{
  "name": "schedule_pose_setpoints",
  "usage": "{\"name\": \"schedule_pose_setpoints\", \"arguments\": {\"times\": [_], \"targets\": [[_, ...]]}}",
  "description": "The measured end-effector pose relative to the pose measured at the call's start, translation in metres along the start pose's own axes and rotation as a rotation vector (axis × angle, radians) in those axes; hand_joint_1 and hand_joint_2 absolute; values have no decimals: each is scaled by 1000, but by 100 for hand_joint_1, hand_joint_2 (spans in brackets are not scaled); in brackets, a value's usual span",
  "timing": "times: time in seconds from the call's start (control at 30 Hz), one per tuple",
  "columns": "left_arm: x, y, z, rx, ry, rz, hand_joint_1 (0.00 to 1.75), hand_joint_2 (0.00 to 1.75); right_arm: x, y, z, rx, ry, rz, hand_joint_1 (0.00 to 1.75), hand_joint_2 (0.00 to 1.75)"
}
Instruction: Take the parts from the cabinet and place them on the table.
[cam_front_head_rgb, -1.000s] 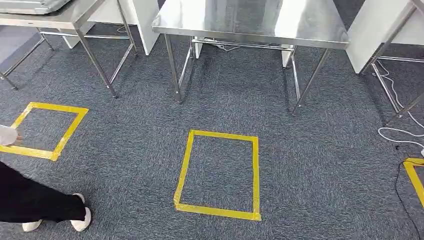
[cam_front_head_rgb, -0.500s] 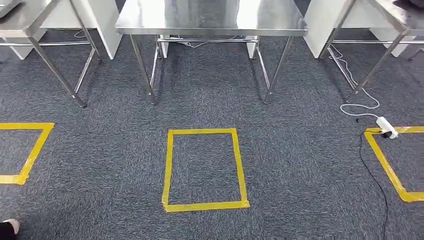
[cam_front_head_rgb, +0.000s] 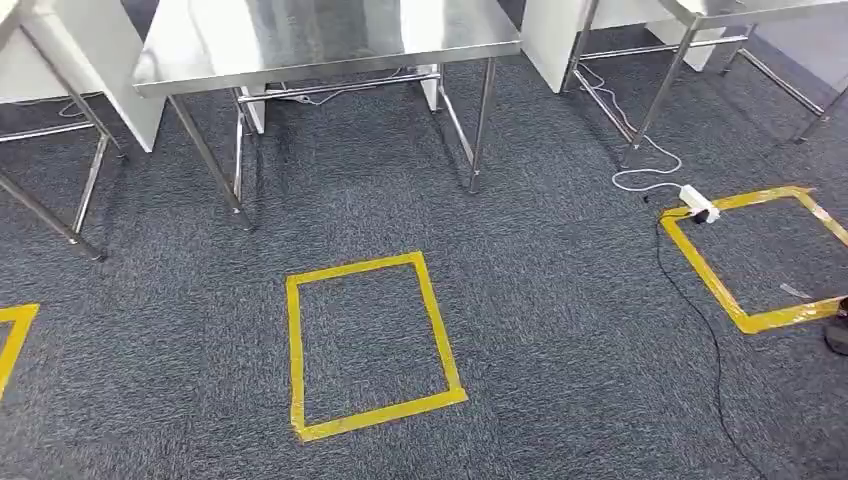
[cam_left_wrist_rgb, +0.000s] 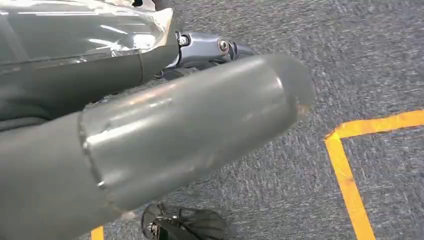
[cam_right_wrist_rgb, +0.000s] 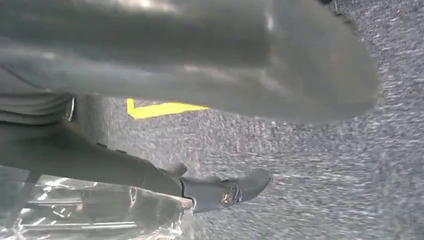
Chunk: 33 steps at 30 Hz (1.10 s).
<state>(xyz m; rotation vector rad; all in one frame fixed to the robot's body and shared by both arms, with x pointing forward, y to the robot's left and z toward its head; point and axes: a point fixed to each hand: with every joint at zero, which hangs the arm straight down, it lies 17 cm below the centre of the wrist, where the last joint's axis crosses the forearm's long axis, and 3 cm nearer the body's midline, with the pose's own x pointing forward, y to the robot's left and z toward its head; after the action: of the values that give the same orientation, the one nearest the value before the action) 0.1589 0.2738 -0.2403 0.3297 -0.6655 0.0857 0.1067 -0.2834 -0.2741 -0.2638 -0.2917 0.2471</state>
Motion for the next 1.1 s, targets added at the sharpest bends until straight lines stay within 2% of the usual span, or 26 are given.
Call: {"name": "schedule_pose_setpoints", "arguments": {"times": [1.1], "targets": [[-3,-1,1,7,12,-4,0,0,-2,-1,-1,10,4,7,0,0]]}}
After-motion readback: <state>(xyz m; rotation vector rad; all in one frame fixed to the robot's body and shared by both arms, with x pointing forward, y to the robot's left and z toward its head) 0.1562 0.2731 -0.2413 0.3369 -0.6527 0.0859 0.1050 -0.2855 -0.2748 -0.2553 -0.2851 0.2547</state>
